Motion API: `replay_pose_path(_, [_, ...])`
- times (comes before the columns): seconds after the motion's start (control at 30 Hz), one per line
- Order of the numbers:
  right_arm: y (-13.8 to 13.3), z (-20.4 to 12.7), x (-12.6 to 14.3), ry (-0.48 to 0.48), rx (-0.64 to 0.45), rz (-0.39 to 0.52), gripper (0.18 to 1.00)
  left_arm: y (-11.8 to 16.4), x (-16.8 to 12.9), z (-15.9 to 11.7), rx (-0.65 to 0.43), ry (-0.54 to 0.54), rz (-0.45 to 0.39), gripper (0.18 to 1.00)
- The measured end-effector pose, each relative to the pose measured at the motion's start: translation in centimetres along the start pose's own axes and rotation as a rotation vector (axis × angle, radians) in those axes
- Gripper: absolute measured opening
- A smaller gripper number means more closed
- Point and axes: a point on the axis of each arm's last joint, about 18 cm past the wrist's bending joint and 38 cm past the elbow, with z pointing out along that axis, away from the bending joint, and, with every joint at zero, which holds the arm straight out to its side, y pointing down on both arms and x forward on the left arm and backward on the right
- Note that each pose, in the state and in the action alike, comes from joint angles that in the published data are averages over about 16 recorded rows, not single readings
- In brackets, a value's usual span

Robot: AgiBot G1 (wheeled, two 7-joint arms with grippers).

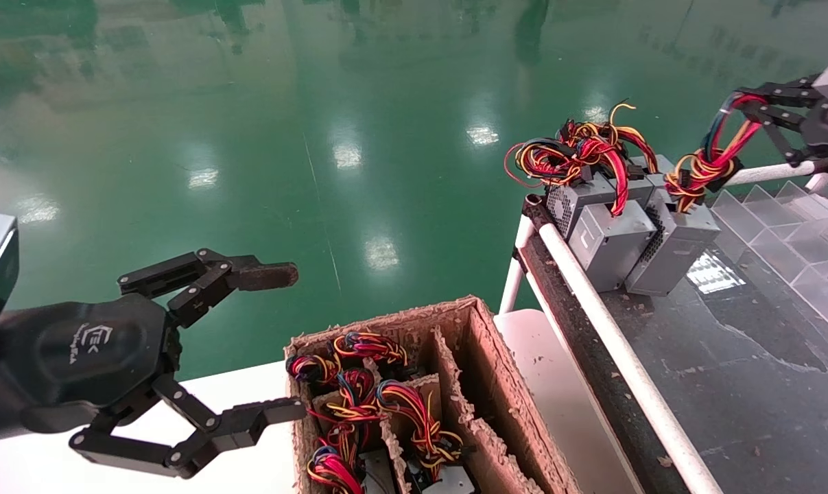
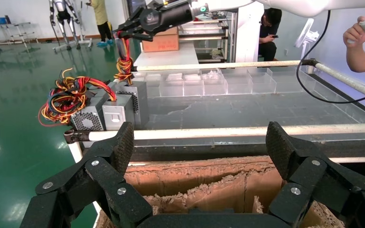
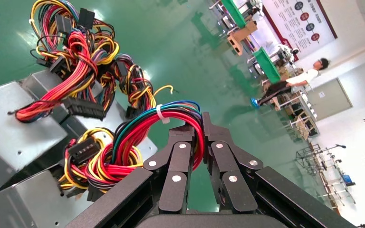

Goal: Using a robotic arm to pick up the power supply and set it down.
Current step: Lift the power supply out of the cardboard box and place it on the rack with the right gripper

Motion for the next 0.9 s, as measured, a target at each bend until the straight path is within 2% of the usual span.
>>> replay_pose_path(0.4, [-1.0, 2.4, -0.7, -0.028, 0.016, -0.013, 0.219, 0.0, 0.0, 0.0, 0.000, 0.000, 0.000, 1.001])
replay_pose_path(0.9, [-1.1, 2.8, -0.9, -0.038, 0.014, -0.015, 0.234, 0.0, 0.0, 0.0, 0.000, 0.000, 0.000, 1.001])
